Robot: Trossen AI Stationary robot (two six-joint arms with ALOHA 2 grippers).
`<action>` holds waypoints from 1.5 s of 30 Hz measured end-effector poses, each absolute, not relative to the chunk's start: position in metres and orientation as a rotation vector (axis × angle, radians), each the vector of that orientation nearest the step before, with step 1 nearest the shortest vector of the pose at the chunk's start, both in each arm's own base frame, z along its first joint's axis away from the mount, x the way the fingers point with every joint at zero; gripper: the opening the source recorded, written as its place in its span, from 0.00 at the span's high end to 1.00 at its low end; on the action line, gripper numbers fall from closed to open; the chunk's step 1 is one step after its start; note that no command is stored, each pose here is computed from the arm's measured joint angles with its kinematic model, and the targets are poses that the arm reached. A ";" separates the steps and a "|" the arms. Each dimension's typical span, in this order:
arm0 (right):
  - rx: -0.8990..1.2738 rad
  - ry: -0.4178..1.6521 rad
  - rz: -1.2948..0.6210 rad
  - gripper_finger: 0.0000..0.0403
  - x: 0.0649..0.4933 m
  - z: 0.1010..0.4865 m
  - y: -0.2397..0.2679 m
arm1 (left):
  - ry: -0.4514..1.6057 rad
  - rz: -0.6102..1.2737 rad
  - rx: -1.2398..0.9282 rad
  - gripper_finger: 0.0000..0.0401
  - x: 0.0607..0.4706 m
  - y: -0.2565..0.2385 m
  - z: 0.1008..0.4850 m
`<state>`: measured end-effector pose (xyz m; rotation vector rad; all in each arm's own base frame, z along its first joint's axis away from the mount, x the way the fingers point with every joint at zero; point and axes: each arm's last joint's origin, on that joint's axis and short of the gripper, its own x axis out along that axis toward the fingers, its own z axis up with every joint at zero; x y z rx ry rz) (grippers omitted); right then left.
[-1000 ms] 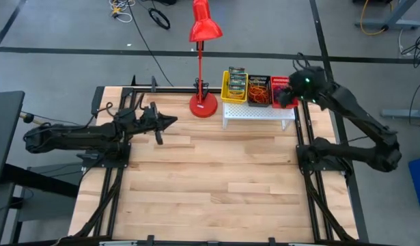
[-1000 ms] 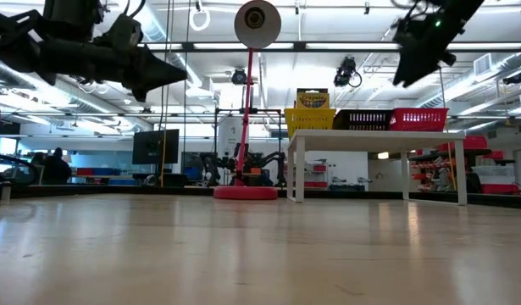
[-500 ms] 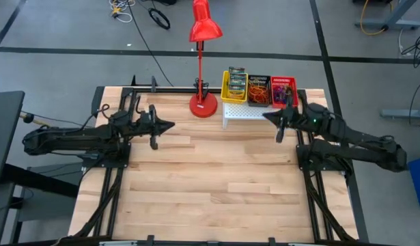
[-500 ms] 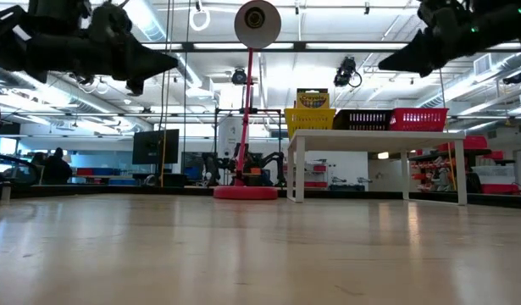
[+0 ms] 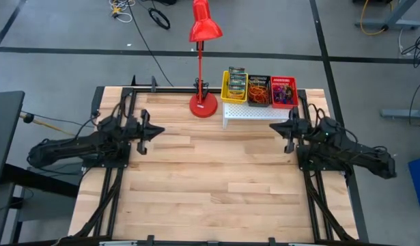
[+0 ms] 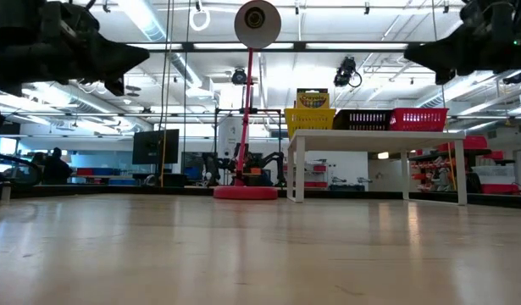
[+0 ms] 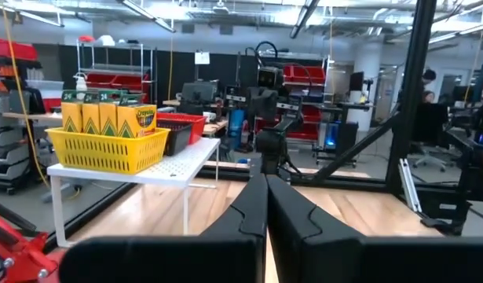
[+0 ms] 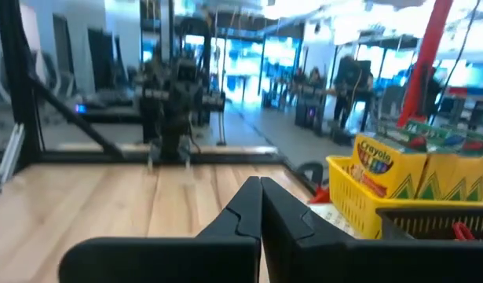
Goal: Pick & Place Office Desk Supplies
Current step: Return to Home Position
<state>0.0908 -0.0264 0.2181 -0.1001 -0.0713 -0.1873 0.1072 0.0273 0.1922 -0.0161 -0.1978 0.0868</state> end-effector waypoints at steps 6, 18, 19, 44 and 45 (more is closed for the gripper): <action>-0.082 -0.116 -0.193 1.00 0.083 0.208 -0.024 | -0.233 0.087 -0.019 0.99 0.095 0.024 0.194; -0.027 -0.120 -0.252 1.00 0.091 0.188 -0.022 | -0.171 0.219 -0.014 0.98 0.092 0.026 0.182; -0.022 -0.103 -0.253 1.00 0.094 0.177 -0.022 | -0.179 0.226 -0.008 0.98 0.092 0.026 0.182; 0.011 -0.005 -0.302 0.89 0.098 0.167 -0.018 | -0.114 0.228 -0.063 0.98 0.094 0.027 0.176; 0.011 -0.005 -0.302 0.89 0.098 0.167 -0.018 | -0.114 0.228 -0.063 0.98 0.094 0.027 0.176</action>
